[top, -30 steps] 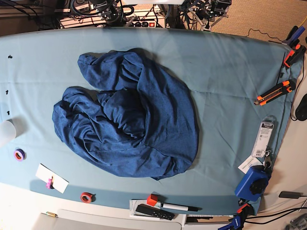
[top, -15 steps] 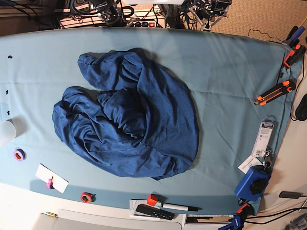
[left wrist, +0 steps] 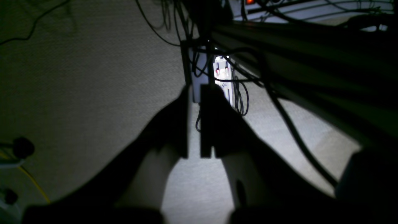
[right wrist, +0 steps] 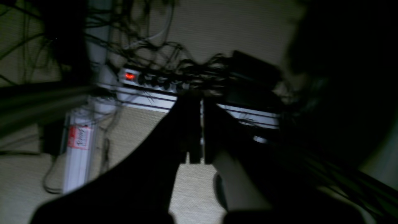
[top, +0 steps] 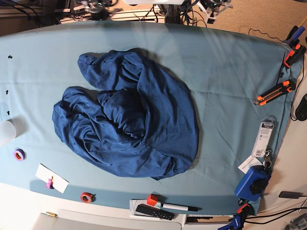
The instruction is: Layout the t-shirt on the table in an organized manner, then fold the t-shirt properly
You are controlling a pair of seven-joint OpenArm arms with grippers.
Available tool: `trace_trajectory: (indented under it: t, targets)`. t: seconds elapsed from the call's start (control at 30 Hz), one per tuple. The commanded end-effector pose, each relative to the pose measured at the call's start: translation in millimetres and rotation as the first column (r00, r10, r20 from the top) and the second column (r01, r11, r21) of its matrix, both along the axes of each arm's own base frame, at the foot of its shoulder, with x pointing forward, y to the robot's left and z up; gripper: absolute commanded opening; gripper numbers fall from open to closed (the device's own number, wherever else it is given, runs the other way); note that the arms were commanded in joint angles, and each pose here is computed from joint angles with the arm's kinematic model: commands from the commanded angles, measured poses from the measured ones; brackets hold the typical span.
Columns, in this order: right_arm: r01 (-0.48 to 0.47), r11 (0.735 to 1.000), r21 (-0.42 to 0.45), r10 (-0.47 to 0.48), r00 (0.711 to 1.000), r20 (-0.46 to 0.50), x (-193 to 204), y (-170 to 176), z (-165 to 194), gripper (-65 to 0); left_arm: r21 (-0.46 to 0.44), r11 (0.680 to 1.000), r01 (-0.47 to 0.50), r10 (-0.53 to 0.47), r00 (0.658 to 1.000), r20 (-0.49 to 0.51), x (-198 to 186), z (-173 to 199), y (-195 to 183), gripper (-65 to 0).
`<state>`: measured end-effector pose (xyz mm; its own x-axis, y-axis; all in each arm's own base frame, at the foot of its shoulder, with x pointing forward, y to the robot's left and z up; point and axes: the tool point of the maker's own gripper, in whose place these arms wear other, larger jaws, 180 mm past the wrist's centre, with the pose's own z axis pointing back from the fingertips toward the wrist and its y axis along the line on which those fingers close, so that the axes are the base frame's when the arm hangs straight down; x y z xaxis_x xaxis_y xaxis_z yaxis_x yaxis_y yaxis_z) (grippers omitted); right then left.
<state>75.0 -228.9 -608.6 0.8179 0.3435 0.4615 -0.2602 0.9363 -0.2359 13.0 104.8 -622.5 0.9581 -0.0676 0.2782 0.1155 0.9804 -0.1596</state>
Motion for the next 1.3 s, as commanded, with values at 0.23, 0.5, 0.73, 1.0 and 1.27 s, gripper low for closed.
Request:
trace_trajectory:
  t: [0.23,0.5,0.73,1.0,1.27]
  targets:
    - [-0.065,0.996,-0.058,0.063,0.997,-0.033,-53.5,-35.0,22.4,-63.6,-0.035,0.999,0.002,-0.001,0.999,0.032,-18.4,31.0,20.9,-61.6]
    - [-0.101,0.994,-0.03,0.099,0.993,-0.064,-107.8,-18.3,44.5,-63.6,-0.314,0.929,0.195,-0.19,0.981,0.047,-45.1,76.0,-14.9,-61.6]
    - [-0.114,0.985,-0.13,0.119,0.992,0.034,-108.5,-20.8,88.5,-63.6,-0.505,0.815,0.284,-0.26,0.958,0.119,-39.4,138.1,-44.7,-61.6]
    - [-0.126,0.96,-0.252,0.171,0.971,0.165,-86.5,-32.5,148.4,-63.6,-0.476,0.75,0.459,-0.407,0.888,0.215,-20.0,195.4,-48.7,-61.6]
    - [-0.113,0.964,-0.242,0.175,0.952,0.252,-49.5,-17.9,192.9,-63.6,-0.425,0.681,0.596,-0.559,0.798,0.224,-35.8,229.3,-38.9,-61.6]
